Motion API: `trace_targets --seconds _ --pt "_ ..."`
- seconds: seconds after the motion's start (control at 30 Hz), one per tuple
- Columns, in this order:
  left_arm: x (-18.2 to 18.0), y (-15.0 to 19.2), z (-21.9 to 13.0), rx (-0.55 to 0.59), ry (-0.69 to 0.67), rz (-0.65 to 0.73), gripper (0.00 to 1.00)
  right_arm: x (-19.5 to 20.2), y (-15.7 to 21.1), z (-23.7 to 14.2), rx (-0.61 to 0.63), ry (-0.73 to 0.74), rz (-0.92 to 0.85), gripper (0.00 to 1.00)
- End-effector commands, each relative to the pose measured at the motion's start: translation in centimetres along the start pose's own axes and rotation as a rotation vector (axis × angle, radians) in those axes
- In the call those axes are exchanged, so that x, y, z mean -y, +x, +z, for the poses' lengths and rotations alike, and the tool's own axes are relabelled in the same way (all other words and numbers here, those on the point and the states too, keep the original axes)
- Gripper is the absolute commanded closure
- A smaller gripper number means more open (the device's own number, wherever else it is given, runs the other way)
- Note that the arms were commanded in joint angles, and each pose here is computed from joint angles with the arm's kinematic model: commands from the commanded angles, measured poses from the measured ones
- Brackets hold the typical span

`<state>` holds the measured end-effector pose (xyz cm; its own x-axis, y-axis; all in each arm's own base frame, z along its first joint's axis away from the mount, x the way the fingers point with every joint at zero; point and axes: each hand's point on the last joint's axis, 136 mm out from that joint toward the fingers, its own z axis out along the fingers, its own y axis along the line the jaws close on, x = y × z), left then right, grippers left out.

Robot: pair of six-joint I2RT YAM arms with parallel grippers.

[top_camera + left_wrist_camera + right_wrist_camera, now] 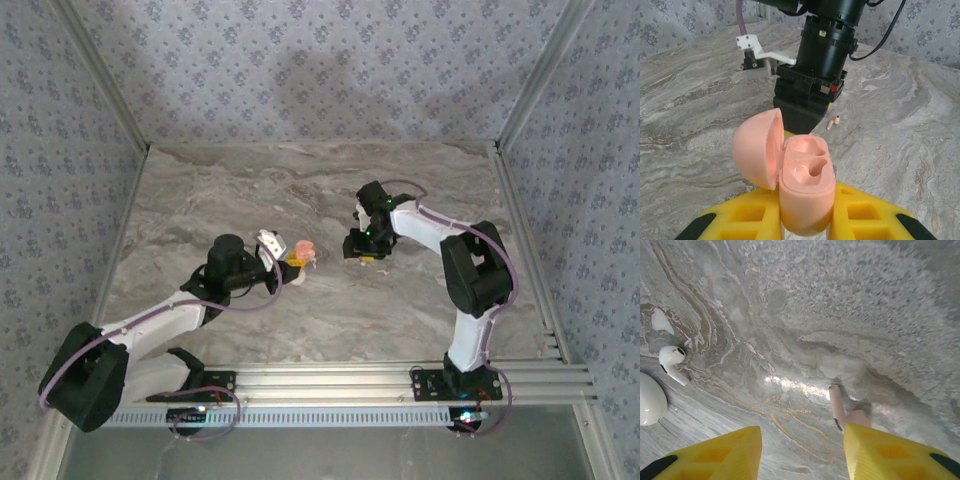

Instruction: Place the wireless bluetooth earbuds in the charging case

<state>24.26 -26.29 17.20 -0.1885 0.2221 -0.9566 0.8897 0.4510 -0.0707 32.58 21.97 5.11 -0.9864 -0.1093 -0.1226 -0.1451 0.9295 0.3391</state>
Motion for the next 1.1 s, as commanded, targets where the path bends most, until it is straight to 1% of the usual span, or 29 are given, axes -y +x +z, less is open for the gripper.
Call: trace_targets --seconds 0.0,0.17,0.37,0.57,0.7,0.83,0.97,1.07 --pt "-0.1 -0.8 -0.2 0.02 -0.004 0.006 0.78 0.1 -0.4 -2.6 0.03 0.047 -0.052 0.5" --pt "-0.2 -0.9 -0.2 0.021 -0.006 0.008 0.78 0.9 -0.4 -2.7 -0.007 0.098 -0.074 0.5" --pt "-0.3 -1.0 0.0 0.019 -0.003 0.008 0.78 0.1 -1.9 -1.3 -0.029 0.072 -0.118 0.5" --pt "-0.5 -1.0 0.0 0.014 -0.006 0.01 0.78 -0.1 -2.3 0.7 -0.083 0.068 -0.138 0.5" --pt "-0.5 -0.8 0.0 0.009 -0.008 0.005 0.78 -0.3 -2.1 1.7 -0.114 0.064 -0.145 0.51" --pt "-0.8 -0.6 0.1 0.002 -0.012 -0.001 0.78 -1.0 -1.2 2.5 -0.156 0.018 -0.138 0.56" --pt "-1.0 -0.6 0.1 0.002 -0.014 -0.003 0.78 -0.7 0.1 3.0 -0.211 0.048 -0.151 0.57" --pt "-1.1 -0.7 0.0 0.004 -0.017 -0.002 0.78 -0.6 0.6 3.2 -0.231 0.045 -0.154 0.57"
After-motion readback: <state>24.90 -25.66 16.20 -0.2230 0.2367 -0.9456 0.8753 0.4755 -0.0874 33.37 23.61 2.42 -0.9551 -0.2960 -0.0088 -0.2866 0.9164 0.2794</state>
